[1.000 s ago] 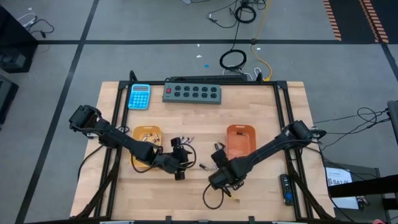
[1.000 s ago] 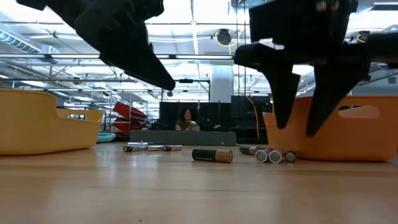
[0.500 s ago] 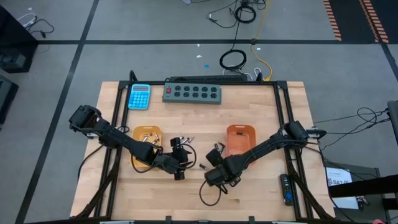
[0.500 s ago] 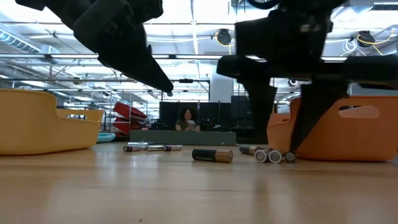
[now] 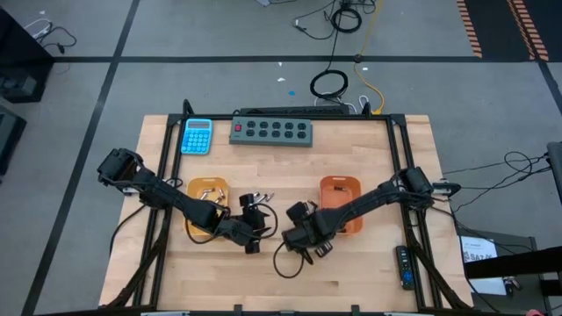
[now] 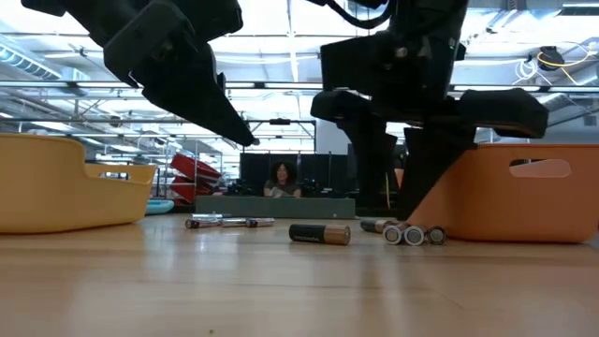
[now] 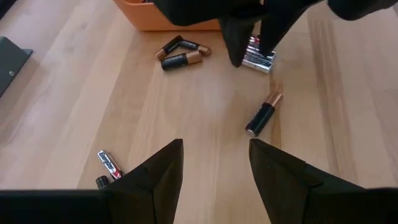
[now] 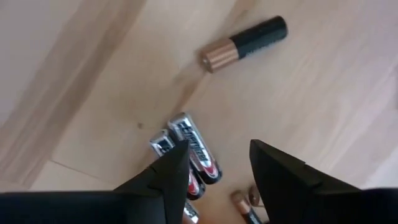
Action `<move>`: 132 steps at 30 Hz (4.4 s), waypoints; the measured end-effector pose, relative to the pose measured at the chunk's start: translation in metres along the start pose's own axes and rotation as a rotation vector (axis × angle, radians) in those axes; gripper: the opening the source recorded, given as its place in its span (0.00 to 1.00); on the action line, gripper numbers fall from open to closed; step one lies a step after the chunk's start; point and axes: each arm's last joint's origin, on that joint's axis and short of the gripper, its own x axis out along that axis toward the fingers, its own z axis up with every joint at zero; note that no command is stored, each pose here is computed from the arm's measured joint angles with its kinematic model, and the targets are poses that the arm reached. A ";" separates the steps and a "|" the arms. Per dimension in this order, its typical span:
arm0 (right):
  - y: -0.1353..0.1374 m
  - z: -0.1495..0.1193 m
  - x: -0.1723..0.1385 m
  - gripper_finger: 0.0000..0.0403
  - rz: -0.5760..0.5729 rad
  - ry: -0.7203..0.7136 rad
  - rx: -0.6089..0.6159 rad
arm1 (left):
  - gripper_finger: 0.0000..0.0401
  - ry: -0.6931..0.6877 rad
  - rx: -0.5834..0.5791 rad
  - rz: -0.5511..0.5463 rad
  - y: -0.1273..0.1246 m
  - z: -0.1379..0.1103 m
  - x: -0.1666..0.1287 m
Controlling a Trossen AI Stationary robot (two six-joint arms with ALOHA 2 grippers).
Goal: Sort batteries
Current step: Put the silver battery into the yellow bin
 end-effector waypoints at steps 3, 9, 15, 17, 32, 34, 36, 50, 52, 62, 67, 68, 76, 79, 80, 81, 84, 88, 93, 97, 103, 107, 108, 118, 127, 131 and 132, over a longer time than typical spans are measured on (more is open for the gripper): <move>0.001 0.000 0.006 0.40 0.009 0.015 -0.008 | 0.48 0.000 0.000 0.000 0.000 0.000 0.000; 0.002 0.000 0.017 0.40 0.010 0.041 -0.038 | 0.48 0.002 0.001 0.001 0.000 0.000 0.000; -0.005 -0.002 0.021 0.40 0.034 0.046 -0.022 | 0.48 0.016 0.007 0.005 0.000 -0.002 0.000; -0.009 -0.003 0.022 0.38 0.067 0.034 -0.004 | 0.48 0.016 0.005 0.005 0.001 -0.002 0.000; -0.023 0.000 0.022 0.05 0.038 -0.026 0.058 | 0.48 0.039 -0.003 0.035 0.002 -0.004 0.000; -0.029 0.002 0.014 0.04 -0.049 -0.042 0.097 | 0.48 0.039 -0.002 0.040 0.003 -0.005 0.000; -0.037 0.005 -0.004 0.04 -0.148 -0.111 0.162 | 0.48 0.036 -0.002 0.049 0.003 -0.005 0.000; -0.037 -0.030 -0.054 0.04 -0.417 -0.869 0.554 | 0.48 -0.175 0.026 0.172 -0.004 0.010 -0.004; -0.032 -0.041 -0.052 0.04 -0.437 -0.988 0.597 | 0.48 -0.219 0.026 0.168 -0.005 0.015 -0.005; -0.014 -0.072 -0.043 0.04 -0.427 -1.319 0.655 | 0.48 -0.360 -0.029 0.187 0.008 0.023 0.000; -0.012 -0.070 -0.047 0.04 -0.465 -1.355 0.597 | 0.48 -0.429 -0.053 0.102 0.016 0.034 0.002; -0.012 -0.070 -0.047 0.04 -0.466 -1.356 0.596 | 0.48 -0.446 -0.060 0.098 0.017 0.036 0.002; -0.013 -0.071 -0.047 0.04 -0.487 -1.352 0.604 | 0.31 -0.547 -0.040 0.107 0.025 0.048 0.000; -0.013 -0.071 -0.048 0.06 -0.502 -1.354 0.607 | 0.14 -0.548 -0.018 0.113 0.026 0.050 0.000; -0.014 -0.071 -0.048 0.08 -0.501 -1.361 0.616 | 0.13 -0.551 -0.013 0.116 0.026 0.051 0.000; -0.014 -0.071 -0.049 0.10 -0.500 -1.364 0.630 | 0.13 -0.550 -0.012 0.119 0.027 0.051 0.000; -0.014 -0.072 -0.046 0.22 -0.492 -1.344 0.670 | 0.13 -0.522 -0.001 0.130 0.029 0.049 0.002; -0.014 -0.072 -0.044 0.40 -0.469 -1.329 0.693 | 0.13 -0.472 -0.017 0.118 0.030 0.046 0.000; -0.015 -0.077 -0.057 0.48 -0.531 -1.312 0.708 | 0.13 -0.353 -0.052 0.092 0.042 0.043 -0.031; -0.015 -0.084 -0.063 0.46 -0.477 -1.225 0.735 | 0.13 -0.213 -0.177 -0.019 0.054 0.032 -0.072; -0.014 -0.089 -0.059 0.39 -0.443 -1.136 0.757 | 0.13 0.193 -0.410 -0.080 0.062 -0.011 -0.114; -0.013 -0.089 -0.058 0.36 -0.439 -1.133 0.757 | 0.13 0.481 -0.504 0.019 0.064 -0.041 -0.128; -0.013 -0.089 -0.057 0.36 -0.438 -1.130 0.757 | 0.14 0.527 -0.515 0.041 0.063 -0.045 -0.131; -0.013 -0.089 -0.056 0.34 -0.436 -1.117 0.756 | 0.51 0.635 -0.516 0.061 0.056 -0.052 -0.128; -0.014 -0.090 -0.055 0.34 -0.431 -1.113 0.753 | 0.63 0.497 -0.510 0.026 0.065 -0.034 -0.100; -0.013 -0.090 -0.054 0.34 -0.433 -1.099 0.745 | 0.63 0.504 -0.470 0.066 0.075 -0.031 -0.088; -0.013 -0.090 -0.054 0.34 -0.434 -1.094 0.741 | 0.63 0.508 -0.454 0.073 0.077 -0.030 -0.084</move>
